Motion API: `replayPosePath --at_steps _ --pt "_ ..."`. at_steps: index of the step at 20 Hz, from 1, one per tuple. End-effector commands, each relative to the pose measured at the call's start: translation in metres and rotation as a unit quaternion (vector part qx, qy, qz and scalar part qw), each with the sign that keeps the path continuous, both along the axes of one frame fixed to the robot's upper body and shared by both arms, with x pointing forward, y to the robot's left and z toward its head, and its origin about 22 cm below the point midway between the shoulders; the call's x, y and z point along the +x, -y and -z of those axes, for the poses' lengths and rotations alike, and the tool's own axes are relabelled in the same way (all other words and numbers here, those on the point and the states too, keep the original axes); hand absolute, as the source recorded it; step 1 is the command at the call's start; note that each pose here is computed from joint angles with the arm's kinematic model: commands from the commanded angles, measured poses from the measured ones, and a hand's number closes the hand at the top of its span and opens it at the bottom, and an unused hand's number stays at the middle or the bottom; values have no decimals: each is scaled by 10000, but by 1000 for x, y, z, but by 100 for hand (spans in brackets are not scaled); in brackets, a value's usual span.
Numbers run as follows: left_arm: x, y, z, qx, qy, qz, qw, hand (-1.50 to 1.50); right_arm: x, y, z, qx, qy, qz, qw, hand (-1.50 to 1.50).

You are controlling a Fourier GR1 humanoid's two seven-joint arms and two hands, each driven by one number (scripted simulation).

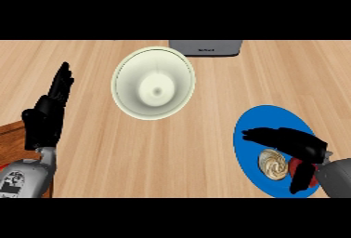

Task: Pick the cupcake from the plate and place it in the bowl

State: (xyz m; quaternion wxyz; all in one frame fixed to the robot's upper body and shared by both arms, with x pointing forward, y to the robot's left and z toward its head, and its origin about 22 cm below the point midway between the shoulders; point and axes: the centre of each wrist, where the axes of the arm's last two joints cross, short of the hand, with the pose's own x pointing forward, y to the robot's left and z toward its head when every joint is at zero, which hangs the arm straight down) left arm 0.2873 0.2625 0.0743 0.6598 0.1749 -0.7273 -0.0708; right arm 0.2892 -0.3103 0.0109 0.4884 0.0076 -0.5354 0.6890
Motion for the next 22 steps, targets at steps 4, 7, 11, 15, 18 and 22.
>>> replayPosePath --at_steps 4,7,11,15,18,22 --pt "5 -18 -24 14 58 37 10000 0 -7 -18 25 -15 563 -487 9972 150" --pt "1 -2 -8 26 95 -46 9999 0 -8 -12 38 19 489 -445 9978 150" --pt "-2 -15 12 -9 -2 34 10000 0 9 -13 32 156 545 -467 9973 150" --pt "2 -1 5 2 16 30 10000 0 10 -6 20 511 565 -450 9961 150" --pt "-4 -10 -6 -53 -32 34 10000 0 -7 -6 -14 563 907 -668 9920 150" --pt "-1 -2 2 50 -61 -46 10000 0 -39 -174 24 888 988 -561 9896 150"
